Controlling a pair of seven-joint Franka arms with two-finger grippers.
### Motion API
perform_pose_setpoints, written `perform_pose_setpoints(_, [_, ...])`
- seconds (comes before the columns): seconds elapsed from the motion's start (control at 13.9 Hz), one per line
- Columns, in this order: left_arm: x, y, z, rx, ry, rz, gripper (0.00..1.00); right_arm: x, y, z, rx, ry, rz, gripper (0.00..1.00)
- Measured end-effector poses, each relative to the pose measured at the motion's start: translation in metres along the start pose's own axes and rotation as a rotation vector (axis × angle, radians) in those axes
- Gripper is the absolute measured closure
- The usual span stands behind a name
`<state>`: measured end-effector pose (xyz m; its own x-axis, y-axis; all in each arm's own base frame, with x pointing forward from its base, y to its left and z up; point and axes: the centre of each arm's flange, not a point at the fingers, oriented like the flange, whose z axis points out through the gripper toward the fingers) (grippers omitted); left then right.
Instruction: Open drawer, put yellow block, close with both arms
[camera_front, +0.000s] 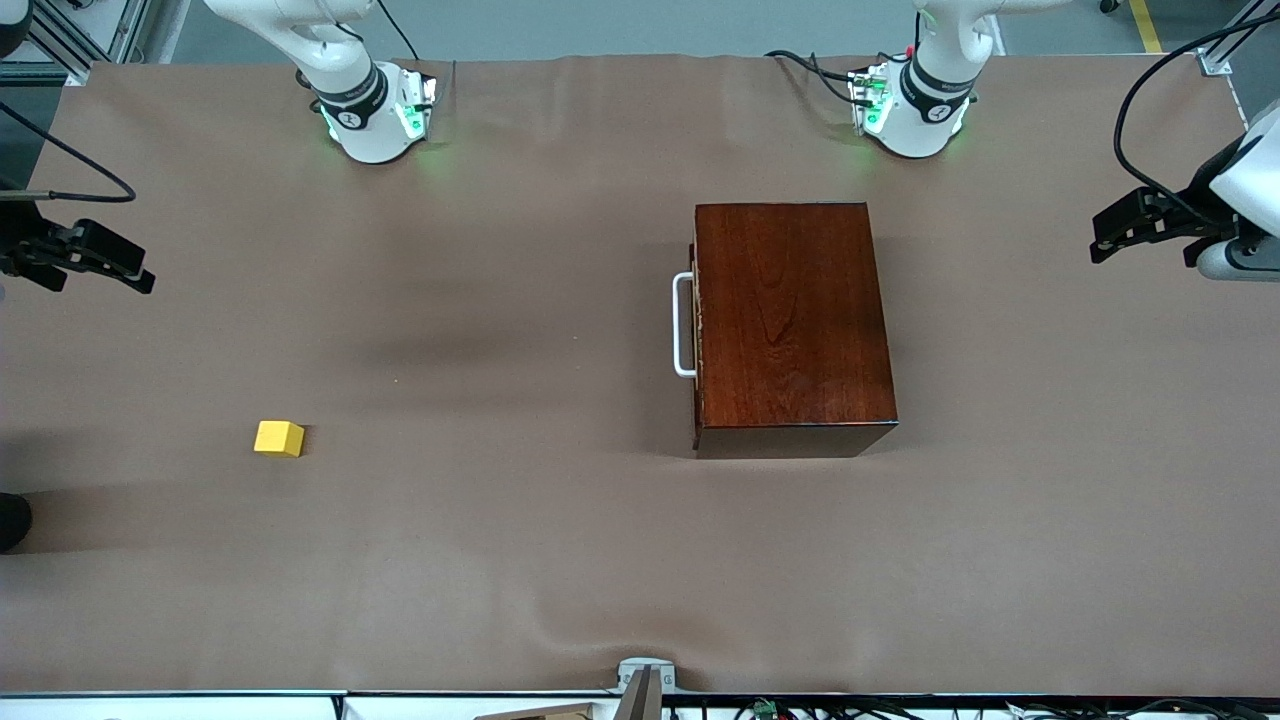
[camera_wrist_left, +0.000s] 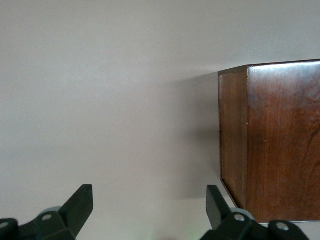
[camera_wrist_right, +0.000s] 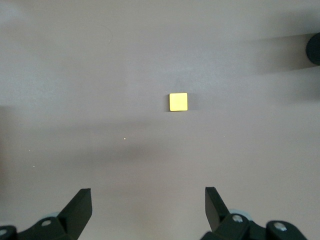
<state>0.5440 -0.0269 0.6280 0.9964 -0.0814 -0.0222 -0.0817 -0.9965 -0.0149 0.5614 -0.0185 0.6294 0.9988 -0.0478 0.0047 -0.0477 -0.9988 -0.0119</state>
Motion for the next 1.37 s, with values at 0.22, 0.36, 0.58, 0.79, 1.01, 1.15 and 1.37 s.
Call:
perform_pose_setpoints(0.22, [0.001,0.0,-0.005,0.0,0.013,0.0,0.0,0.0,0.0,0.0,0.0,0.0,0.0,0.0])
perform_pose_setpoints(0.36, [0.003,-0.001,-0.011,0.0,0.029,-0.001,0.0,0.0,0.0,0.0,0.0,0.0,0.0,0.0])
perform_pose_setpoints(0.58, [0.006,-0.002,-0.014,0.0,0.036,-0.002,0.0,0.0,0.0,0.0,0.0,0.0,0.0,0.0])
perform_pose_setpoints(0.79, [0.007,-0.001,-0.013,0.0,0.035,-0.007,0.0,0.0,0.0,0.0,0.0,0.0,0.0,0.0])
perform_pose_setpoints(1.01, [0.016,0.022,0.002,-0.023,0.005,-0.105,0.0,0.0,0.0,0.0,0.0,0.0,0.0,0.0])
perform_pose_setpoints(1.15, [0.027,0.052,0.023,-0.061,-0.042,-0.192,0.0,0.0,0.0,0.0,0.0,0.0,0.0,0.0])
perform_pose_setpoints(1.37, [0.039,0.081,0.051,-0.141,-0.119,-0.315,0.0,0.0,0.0,0.0,0.0,0.0,0.0,0.0])
